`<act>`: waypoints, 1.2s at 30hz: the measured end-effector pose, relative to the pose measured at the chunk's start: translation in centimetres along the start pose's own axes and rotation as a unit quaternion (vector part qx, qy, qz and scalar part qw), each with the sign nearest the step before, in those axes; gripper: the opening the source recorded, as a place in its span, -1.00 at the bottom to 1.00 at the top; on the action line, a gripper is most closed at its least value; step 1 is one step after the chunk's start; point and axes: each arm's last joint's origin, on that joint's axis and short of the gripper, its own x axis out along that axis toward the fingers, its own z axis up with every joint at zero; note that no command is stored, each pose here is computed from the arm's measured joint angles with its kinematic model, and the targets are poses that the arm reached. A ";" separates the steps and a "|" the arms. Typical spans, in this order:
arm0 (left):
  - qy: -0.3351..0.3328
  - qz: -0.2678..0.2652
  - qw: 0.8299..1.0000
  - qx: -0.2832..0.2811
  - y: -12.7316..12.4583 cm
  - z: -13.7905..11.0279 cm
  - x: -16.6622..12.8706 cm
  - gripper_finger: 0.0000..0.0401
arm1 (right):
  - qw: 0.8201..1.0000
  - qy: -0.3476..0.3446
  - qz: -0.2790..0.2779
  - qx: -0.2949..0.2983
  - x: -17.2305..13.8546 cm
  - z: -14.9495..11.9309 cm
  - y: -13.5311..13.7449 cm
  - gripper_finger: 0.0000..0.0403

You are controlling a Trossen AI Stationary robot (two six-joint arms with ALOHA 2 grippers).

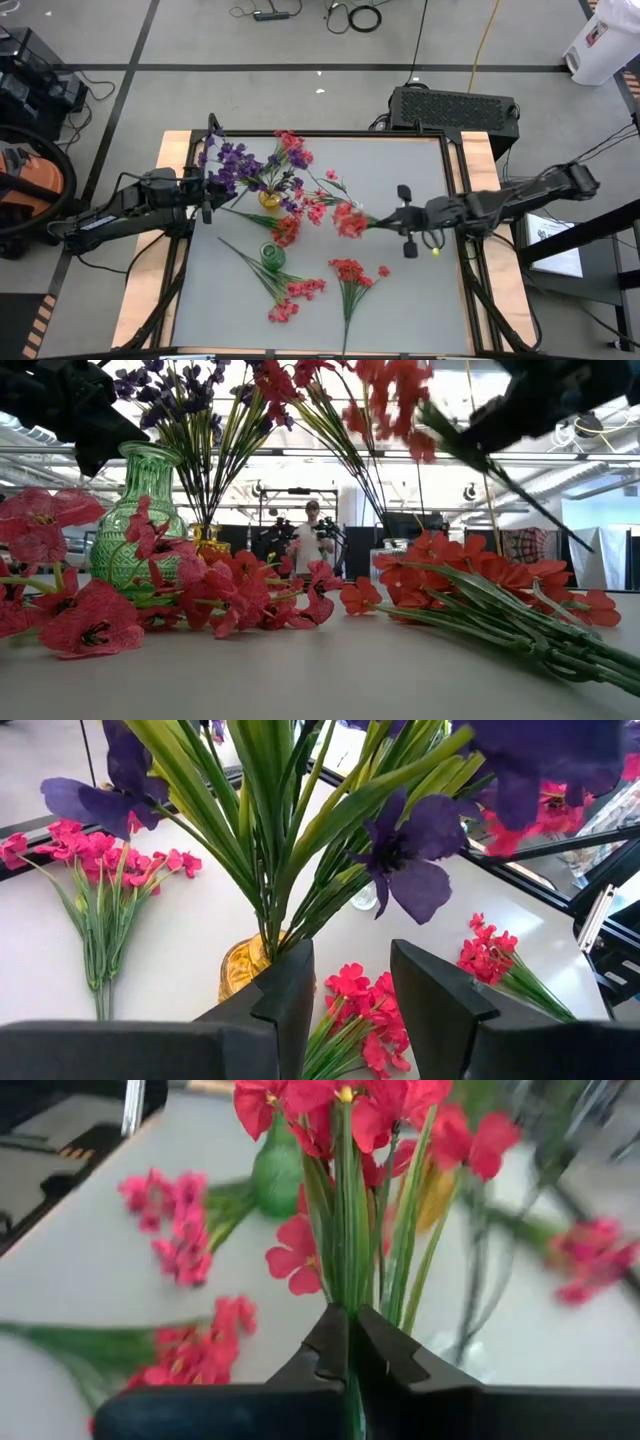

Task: Sort flowers into vase by color
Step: Put the top right orange flowers into the green vase

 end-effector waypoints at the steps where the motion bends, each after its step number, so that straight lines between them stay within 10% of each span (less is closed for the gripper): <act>1: 0.000 0.000 1.000 0.000 0.0 0.0 0.0 -0.29 | 1.000 -0.013 -0.008 -0.007 -0.5 0.3 -0.2 -1.00; 19: 0.000 0.000 1.000 0.000 0.0 0.0 0.0 -0.29 | 0.951 -0.254 -0.163 -0.065 -5.0 2.1 -2.0 -1.00; 36: 0.000 0.000 1.000 0.000 0.0 0.0 0.0 -0.29 | 0.936 -0.303 -0.178 0.005 -3.3 -1.8 -2.7 -1.00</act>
